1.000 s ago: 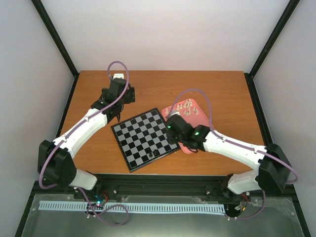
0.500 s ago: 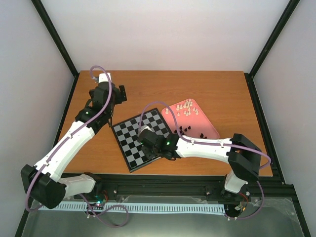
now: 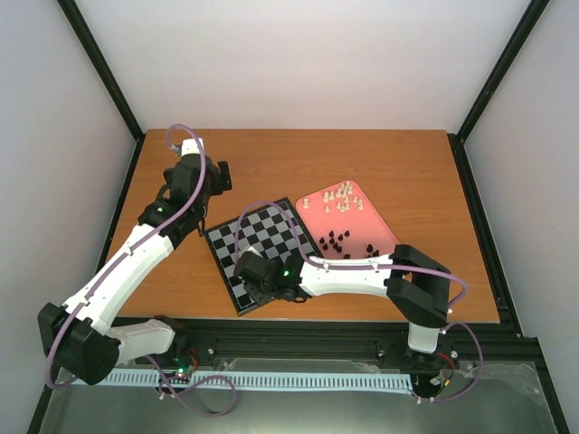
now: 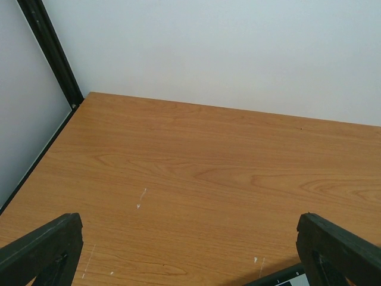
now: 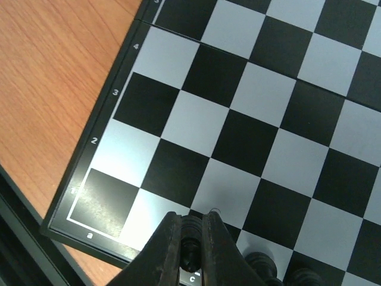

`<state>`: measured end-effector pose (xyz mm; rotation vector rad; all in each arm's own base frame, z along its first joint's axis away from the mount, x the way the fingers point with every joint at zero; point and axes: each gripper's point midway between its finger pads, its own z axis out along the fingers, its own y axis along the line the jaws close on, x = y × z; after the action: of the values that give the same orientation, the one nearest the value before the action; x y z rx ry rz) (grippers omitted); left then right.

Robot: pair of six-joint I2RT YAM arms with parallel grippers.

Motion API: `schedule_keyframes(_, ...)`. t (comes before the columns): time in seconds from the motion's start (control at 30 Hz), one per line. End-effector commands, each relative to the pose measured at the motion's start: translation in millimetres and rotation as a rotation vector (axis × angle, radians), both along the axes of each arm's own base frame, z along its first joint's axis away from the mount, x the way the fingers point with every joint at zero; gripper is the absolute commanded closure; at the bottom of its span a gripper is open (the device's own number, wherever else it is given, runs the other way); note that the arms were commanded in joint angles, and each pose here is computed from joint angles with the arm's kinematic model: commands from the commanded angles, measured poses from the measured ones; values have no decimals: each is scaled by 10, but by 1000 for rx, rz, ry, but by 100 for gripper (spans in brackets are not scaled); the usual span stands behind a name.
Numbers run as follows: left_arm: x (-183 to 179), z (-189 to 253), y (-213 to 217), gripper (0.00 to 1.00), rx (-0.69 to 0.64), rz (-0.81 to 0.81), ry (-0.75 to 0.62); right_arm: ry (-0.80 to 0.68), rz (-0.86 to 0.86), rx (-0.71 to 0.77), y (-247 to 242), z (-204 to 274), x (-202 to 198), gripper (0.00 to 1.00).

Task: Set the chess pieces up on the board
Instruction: Place the chess piece on the chessboard.

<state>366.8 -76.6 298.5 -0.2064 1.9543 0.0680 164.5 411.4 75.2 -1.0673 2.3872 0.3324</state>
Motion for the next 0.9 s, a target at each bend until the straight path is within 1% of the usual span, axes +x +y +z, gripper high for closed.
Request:
schedule_keyframes(0.0, -43, 73, 5, 0, -13, 3, -22, -21, -26, -13, 0, 45, 38, 97)
schedule_keyframes(0.57, -9, 40, -14, 0, -11, 2, -15, -13, -50, -56, -157, -100, 6, 97)
schedule_keyframes(0.87, -5, 32, -18, 0, -9, 1, -12, -4, -49, -65, -149, -177, -1, 96)
